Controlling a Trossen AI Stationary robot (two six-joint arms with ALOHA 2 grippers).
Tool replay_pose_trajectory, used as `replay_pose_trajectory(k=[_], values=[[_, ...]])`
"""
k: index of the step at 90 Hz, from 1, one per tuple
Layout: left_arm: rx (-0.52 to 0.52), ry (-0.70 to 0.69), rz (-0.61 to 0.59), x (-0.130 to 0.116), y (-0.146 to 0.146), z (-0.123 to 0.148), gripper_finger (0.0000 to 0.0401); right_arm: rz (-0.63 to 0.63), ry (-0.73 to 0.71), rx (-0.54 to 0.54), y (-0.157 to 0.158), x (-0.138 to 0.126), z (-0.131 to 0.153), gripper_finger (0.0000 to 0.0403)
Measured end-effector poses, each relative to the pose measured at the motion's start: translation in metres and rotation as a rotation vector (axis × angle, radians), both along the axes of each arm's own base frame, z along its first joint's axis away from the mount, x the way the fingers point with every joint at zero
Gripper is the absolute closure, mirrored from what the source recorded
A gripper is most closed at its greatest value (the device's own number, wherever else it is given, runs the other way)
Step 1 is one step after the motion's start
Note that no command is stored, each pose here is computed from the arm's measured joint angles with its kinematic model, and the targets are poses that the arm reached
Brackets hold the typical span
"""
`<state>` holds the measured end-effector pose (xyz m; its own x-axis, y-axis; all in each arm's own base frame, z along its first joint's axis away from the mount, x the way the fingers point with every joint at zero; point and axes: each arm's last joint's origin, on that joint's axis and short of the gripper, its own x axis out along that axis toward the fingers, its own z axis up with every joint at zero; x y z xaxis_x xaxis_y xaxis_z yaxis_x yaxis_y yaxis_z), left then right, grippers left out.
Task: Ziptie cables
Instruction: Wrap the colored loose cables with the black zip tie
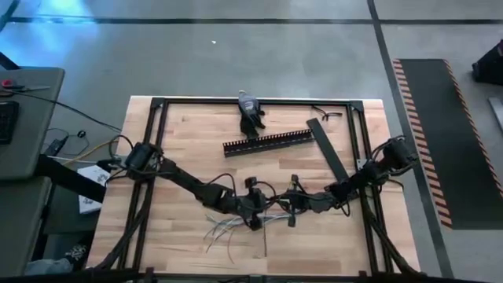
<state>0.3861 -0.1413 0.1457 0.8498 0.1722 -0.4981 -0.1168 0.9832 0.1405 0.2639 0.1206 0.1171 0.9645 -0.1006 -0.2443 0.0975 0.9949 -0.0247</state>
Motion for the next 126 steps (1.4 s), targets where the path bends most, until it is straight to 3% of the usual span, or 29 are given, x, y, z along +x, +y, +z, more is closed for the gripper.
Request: replay_pose_trajectory(k=[31, 45, 73, 102, 126], values=[[0.048, 0.177, -0.112, -0.037, -0.03, 0.017, 0.0307, -0.054, 0.021, 0.058, -0.008, 0.006, -0.001, 0.0403], [0.079, 0.288, -0.345, -0.049, -0.05, 0.006, 0.031, -0.061, 0.104, 0.075, -0.012, 0.017, -0.002, 0.0403], [0.265, 0.292, -0.606, -0.055, -0.078, -0.021, 0.0313, -0.05, 0.257, 0.104, -0.037, 0.042, 0.001, 0.0403], [0.5, 0.192, -0.597, -0.044, -0.086, -0.045, 0.0296, -0.072, 0.31, 0.2, -0.065, 0.045, -0.004, 0.0403], [0.539, 0.152, -0.651, -0.033, -0.081, -0.05, 0.0262, -0.068, 0.302, 0.215, -0.064, 0.046, -0.003, 0.0403]])
